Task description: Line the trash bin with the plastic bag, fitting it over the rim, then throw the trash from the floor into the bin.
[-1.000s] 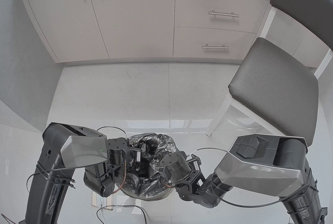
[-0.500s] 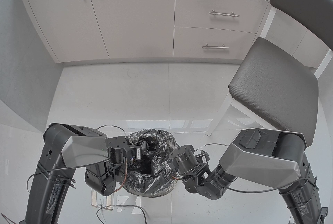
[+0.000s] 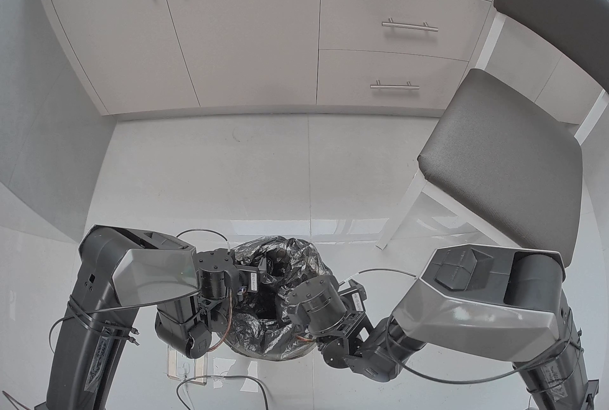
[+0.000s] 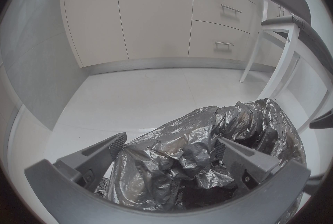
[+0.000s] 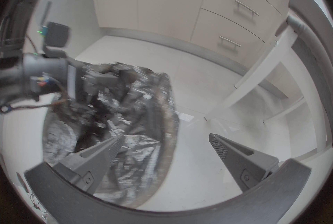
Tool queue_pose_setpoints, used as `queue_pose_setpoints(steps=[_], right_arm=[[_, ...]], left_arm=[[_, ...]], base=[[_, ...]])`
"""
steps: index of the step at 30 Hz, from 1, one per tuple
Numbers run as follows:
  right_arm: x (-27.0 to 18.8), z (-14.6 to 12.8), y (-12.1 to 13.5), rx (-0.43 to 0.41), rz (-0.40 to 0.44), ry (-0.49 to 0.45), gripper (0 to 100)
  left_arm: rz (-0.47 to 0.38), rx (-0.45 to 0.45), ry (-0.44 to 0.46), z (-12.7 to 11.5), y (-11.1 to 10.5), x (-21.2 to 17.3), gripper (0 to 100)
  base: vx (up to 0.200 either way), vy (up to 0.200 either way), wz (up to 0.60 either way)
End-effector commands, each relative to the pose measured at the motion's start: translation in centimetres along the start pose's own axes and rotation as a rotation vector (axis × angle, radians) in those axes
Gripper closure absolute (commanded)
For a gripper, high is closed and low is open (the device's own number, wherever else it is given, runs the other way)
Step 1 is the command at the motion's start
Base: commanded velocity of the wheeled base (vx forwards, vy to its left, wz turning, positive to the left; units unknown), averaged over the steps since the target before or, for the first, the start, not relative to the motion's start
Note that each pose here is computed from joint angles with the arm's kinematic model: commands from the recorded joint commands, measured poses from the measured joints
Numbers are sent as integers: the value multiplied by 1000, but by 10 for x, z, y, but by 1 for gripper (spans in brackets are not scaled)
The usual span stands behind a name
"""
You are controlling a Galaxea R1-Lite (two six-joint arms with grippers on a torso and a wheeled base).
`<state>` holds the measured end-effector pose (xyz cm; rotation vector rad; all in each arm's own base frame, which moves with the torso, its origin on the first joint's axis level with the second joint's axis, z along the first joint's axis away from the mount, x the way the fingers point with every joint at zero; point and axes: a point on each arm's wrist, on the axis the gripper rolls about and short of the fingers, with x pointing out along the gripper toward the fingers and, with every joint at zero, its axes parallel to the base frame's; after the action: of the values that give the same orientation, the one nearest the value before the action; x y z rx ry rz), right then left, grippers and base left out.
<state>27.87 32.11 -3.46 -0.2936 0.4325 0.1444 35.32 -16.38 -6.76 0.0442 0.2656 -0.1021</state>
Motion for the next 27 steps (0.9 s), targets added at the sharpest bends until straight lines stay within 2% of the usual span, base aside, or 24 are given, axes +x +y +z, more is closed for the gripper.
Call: queue_pose_setpoints(steps=[1, 9, 15, 27], right_arm=[[-14, 19, 11, 25, 39, -56, 0], [3, 39, 20, 12, 35, -118, 0], [30, 39, 27, -1, 6, -136, 0], [54, 27, 5, -10, -60, -87, 0]], left_arm=[[-2, 2, 2, -1, -1, 0, 0], [-3, 4, 8, -3, -1, -1, 0], [-7, 4, 8, -3, -1, -1, 0], [-6, 3, 7, -3, -1, -1, 0]], base=[[0, 0, 0], [0, 0, 0], [0, 0, 0], [0, 0, 0]])
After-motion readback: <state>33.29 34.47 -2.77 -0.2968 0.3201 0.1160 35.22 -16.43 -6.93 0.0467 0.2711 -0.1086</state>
